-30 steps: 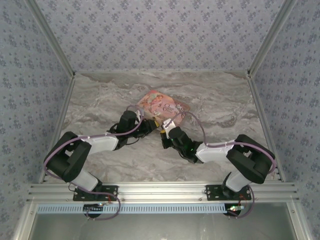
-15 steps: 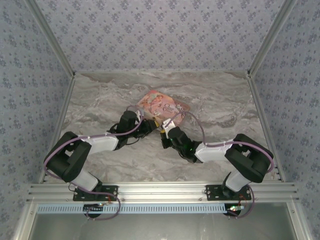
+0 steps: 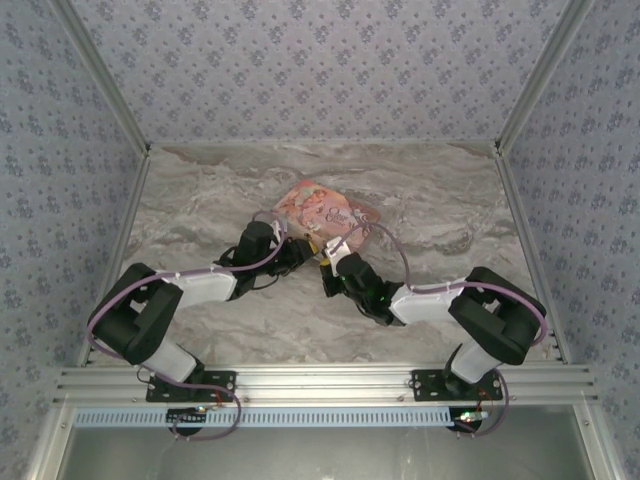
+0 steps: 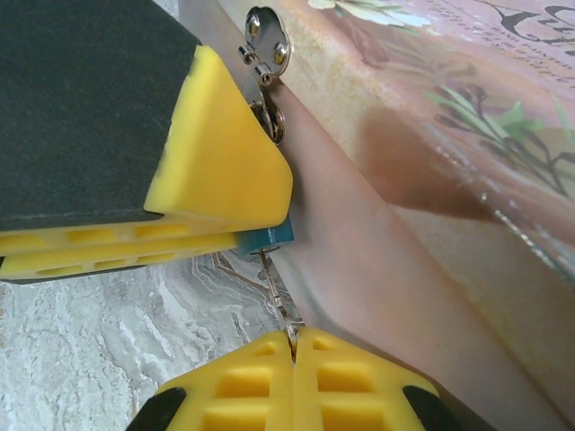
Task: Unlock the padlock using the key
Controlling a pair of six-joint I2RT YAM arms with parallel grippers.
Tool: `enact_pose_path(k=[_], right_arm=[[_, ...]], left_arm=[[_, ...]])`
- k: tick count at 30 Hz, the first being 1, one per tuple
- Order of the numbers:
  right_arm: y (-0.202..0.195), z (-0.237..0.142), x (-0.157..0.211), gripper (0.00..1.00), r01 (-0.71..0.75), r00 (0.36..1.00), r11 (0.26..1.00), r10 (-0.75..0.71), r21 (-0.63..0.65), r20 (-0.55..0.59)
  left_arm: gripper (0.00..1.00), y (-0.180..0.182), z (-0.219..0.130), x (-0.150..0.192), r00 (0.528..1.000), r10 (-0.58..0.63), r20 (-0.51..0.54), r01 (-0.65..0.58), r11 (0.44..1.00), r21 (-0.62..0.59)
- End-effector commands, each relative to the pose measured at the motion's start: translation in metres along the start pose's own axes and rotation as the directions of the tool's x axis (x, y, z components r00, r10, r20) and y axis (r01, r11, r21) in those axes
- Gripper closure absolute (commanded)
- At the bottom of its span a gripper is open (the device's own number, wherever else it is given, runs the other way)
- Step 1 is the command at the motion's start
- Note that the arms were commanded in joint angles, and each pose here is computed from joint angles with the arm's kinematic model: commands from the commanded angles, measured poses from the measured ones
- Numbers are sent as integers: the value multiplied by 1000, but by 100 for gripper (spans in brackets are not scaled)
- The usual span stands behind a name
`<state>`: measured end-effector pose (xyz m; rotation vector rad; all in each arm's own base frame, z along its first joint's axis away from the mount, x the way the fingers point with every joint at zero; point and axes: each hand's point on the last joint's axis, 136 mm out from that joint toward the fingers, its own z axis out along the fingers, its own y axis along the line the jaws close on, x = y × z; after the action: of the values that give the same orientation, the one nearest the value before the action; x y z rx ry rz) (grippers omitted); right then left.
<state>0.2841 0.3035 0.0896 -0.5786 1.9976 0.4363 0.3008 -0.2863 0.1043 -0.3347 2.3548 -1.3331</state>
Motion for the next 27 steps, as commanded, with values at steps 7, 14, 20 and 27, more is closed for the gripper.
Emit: enact_pose_path(k=[7,14,20,27], right_arm=[[2,-5,-21,100,-53,995,998,55,-29,78],[-3,-6,-14,100,-57,996,998,58,-5,63],[-5,-7,-9,100,-63,997,998,63,2,50],[-3,-6,-12,100,-79,995,997,79,-16,62]], left_arm=[[79,-34,-1,-10,999,33,26,-35,995,90],[79,-33,-1,-10,999,32,28,-35,995,90],[79,-34,-1,-10,999,31,28,-33,995,91],[79,-35,-1,-10,999,31,27,-33,995,97]])
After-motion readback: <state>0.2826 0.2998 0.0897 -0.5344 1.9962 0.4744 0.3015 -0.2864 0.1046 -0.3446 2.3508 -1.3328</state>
